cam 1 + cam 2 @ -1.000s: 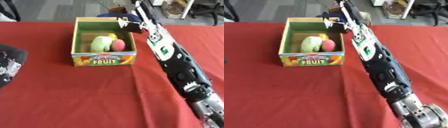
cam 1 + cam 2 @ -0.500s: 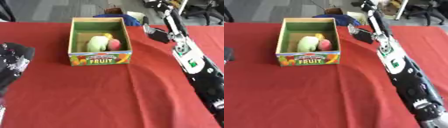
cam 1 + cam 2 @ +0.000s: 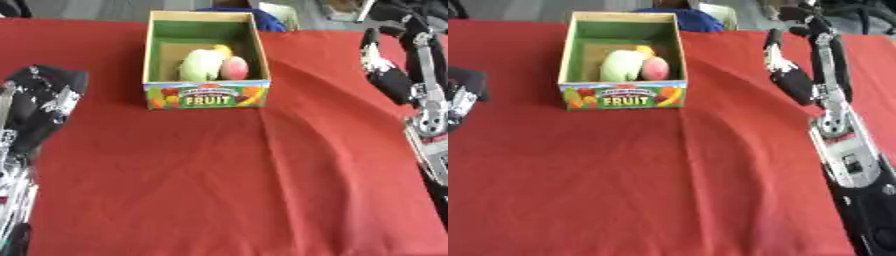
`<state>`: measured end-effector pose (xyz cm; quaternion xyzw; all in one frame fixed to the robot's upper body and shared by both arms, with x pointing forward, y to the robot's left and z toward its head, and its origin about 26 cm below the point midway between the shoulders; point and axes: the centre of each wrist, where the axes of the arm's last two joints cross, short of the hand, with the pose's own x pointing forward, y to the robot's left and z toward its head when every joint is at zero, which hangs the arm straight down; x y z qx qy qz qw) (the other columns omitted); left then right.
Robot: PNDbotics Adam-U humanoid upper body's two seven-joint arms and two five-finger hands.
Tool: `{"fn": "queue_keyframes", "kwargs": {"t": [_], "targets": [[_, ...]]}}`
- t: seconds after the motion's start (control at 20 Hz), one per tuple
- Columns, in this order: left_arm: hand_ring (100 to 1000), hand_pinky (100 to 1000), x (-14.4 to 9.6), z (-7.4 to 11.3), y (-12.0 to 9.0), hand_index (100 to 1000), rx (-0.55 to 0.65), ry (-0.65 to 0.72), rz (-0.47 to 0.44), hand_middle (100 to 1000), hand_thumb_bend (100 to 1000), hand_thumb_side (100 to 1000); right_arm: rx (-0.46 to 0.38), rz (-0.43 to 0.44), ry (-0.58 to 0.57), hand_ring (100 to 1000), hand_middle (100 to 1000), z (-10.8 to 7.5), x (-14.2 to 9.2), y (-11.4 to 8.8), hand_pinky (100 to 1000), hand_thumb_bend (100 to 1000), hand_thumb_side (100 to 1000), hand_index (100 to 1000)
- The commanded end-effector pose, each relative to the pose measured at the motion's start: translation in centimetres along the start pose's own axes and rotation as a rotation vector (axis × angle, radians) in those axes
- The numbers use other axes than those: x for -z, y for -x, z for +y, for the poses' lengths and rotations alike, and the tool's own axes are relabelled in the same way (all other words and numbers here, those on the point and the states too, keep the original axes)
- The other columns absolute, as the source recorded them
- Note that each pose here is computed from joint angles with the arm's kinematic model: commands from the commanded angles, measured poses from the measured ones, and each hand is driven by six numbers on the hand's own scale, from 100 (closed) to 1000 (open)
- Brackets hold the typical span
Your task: Pick up objects on the table and place them in the box.
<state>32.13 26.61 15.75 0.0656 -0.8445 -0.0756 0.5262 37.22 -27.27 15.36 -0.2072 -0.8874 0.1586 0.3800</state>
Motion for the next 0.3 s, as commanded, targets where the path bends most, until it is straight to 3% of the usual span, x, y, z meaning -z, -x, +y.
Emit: {"fn": "queue_keyframes", "kwargs": {"t": [0.05, 0.15, 0.3], "targets": [[526, 585, -0.1, 0.4, -0.1, 564, 0.017, -0.007, -0.005, 518, 522, 378, 0.179, 0.054, 0.038, 1000, 669, -1.7, -3.6, -0.7, 811, 100, 552, 799], [529, 587, -0.3, 0.4, 0.1, 564, 0.016, -0.007, 0.0, 521, 523, 379, 0.331, 0.086, 0.047, 1000, 661, -3.1, -5.2, -1.3, 810, 100, 550, 791], [532, 588, -0.4, 0.3, 0.2, 566, 0.013, -0.001, 0.005, 523, 521, 378, 0.423, 0.104, 0.049, 1000, 648, -4.1, -5.8, -1.7, 808, 100, 551, 782]]}}
